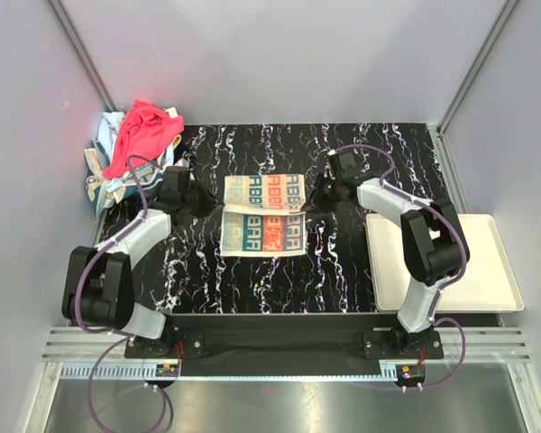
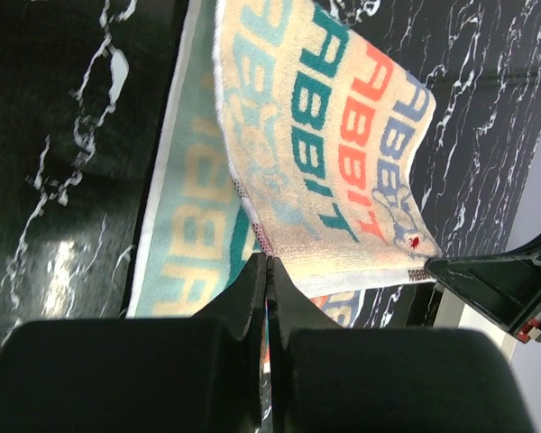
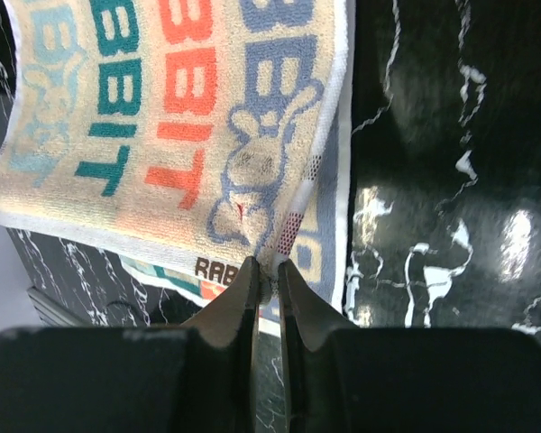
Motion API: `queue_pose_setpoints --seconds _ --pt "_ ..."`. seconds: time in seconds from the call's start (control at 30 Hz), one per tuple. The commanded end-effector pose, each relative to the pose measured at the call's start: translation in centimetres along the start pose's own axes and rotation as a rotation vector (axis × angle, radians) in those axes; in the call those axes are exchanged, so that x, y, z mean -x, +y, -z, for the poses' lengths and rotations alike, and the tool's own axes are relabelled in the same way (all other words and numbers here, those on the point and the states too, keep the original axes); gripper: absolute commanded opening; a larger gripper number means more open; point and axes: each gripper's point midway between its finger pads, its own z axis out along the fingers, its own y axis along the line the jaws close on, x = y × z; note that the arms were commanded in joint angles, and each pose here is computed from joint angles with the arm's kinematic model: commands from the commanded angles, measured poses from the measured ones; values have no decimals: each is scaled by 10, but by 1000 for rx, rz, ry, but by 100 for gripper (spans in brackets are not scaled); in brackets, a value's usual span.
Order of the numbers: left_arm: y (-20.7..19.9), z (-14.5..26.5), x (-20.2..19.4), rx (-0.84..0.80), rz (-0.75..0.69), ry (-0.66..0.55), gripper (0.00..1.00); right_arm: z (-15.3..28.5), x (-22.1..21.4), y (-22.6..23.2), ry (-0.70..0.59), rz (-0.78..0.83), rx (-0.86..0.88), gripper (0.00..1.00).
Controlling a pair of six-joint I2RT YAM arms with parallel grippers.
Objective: Fold and stack the towels
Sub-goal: Fold the towel
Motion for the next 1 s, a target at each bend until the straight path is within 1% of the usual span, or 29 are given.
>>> queue_pose_setpoints --seconds 0.0,0.17,0.4,0.67,0.97 --pt "-4 14 3 -10 -3 -58 0 17 -1 22 -65 37 26 0" --pt "9 20 -15 3 3 -41 0 22 -17 23 -64 48 19 0" --pt "20 33 -28 9 -15 -39 0 27 -33 21 -59 56 10 0" --pt "23 47 -38 -4 -40 -31 0 35 -48 17 -57 64 3 0" --pt "28 54 -46 -6 -52 -20 0 42 -62 13 -57 72 -4 0"
